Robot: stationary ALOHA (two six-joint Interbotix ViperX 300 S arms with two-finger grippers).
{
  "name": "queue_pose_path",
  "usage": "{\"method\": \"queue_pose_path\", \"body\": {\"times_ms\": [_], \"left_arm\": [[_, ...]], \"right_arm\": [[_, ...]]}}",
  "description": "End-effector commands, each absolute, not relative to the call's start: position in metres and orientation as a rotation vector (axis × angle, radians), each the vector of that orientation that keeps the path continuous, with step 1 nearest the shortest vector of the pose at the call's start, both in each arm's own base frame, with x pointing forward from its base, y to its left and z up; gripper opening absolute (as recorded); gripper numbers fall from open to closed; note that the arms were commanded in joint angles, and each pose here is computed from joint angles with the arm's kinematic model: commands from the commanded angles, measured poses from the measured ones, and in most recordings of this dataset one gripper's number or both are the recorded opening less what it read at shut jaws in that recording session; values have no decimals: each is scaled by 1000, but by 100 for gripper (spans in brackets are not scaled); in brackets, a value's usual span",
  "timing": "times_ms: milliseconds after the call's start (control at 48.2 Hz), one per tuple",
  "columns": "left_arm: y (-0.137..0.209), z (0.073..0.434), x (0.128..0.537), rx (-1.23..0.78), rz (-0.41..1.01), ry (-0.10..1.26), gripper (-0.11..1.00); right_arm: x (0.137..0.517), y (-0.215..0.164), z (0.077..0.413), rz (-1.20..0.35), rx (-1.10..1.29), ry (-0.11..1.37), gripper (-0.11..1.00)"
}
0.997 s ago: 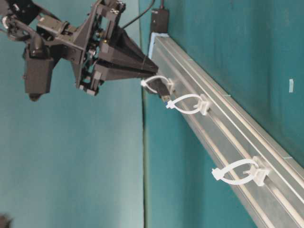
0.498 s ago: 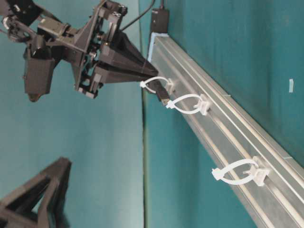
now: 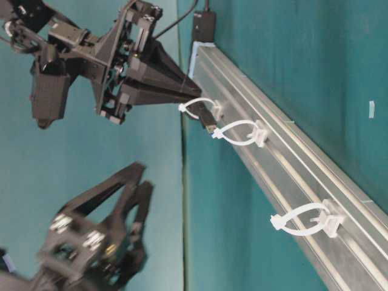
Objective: Pass the USB cable through three rings with both arms.
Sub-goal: 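Grasp the plug beyond the first ring with the left gripper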
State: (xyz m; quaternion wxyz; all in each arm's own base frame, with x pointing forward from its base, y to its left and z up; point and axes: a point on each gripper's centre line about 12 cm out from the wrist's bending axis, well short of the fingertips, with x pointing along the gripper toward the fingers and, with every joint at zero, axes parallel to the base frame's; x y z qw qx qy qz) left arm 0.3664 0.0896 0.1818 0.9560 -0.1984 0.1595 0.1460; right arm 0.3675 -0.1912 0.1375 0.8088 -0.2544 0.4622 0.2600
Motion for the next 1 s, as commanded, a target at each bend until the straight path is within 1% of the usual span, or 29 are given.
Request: {"method": "queue_pose_path", "body": {"times_ms": [0, 208, 374, 561, 976], "left_arm": [[95, 178, 377, -400, 298, 305, 89], [101, 152, 401, -398, 304, 350, 89], [109, 139, 422, -395, 309, 360, 89], [115, 127, 437, -397, 317, 370, 88], [121, 118, 438, -412, 338, 410, 87]], "right_arm": [[371, -191, 139, 560, -550, 979, 8], [371, -191, 139, 557, -552, 978, 8], [371, -191, 139, 556, -551, 978, 8], [371, -192, 139, 554, -552, 977, 8], [371, -191, 139, 556, -549, 979, 8]]}}
